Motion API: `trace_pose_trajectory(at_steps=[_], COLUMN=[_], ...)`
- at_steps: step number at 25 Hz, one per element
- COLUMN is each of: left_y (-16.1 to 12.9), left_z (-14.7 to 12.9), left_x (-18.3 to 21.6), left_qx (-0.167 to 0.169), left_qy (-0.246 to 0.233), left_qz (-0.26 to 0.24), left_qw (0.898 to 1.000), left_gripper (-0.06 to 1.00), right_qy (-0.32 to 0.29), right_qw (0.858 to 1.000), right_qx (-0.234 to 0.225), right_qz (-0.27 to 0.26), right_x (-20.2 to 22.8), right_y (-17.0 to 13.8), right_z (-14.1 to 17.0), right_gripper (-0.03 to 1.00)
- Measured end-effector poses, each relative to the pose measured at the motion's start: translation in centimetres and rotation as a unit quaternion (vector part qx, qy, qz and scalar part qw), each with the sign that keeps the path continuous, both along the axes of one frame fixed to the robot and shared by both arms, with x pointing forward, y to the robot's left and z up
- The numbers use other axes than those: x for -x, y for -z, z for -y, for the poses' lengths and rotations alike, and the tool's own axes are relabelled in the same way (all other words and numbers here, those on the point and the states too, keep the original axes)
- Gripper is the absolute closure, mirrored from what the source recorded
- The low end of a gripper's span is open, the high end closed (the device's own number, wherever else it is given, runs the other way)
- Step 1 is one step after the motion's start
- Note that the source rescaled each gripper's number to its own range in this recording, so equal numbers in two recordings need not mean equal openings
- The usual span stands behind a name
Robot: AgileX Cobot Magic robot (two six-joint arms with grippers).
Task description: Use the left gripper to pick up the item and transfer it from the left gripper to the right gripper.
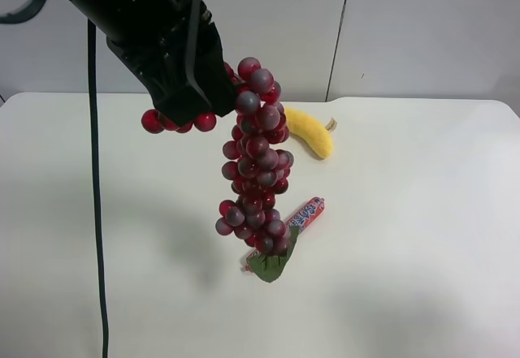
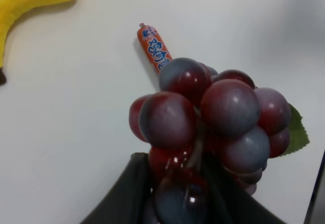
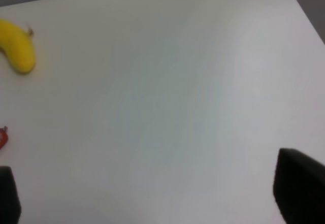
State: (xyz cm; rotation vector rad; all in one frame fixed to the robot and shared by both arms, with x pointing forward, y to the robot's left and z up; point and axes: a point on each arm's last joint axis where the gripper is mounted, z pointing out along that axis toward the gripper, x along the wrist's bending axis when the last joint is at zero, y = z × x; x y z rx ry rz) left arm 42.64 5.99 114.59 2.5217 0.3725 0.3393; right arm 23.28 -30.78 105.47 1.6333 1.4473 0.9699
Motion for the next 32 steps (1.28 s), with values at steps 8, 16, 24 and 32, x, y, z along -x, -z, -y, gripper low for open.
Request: trace_pose_trajectory(at_steps=[8, 16, 24, 32], left_y=[0.0, -0.1, -0.1, -0.1], left_z=[0.0, 0.1, 0.1, 0.1], left_x=[0.0, -0.1, -0.1, -0.1], left_qx=[-0.002, 0.001, 0.001, 0.003], left_qy=[0.008, 0.008, 0.008, 0.008], left_qz=[0.005, 0.009, 0.009, 0.011], left_qw=[1.0, 1.0, 1.0, 1.0], left_gripper=[0.94, 0.94, 0.94, 0.94], right_qy=[0.0, 0.0, -0.045, -0.205], right_qw=[1.0, 1.0, 0.999, 0.978], right_qx=[0.0, 0.0, -0.022, 0.0], right_qz=[0.0, 0.0, 0.016, -0.033], right_x=[0.0, 0.0, -0.1, -5.8], right_y=[0.0, 0.0, -0.8, -4.5], right_z=[0.0, 0.0, -0.9, -3.6], right_gripper=[-0.03, -0.03, -0.03, -0.03])
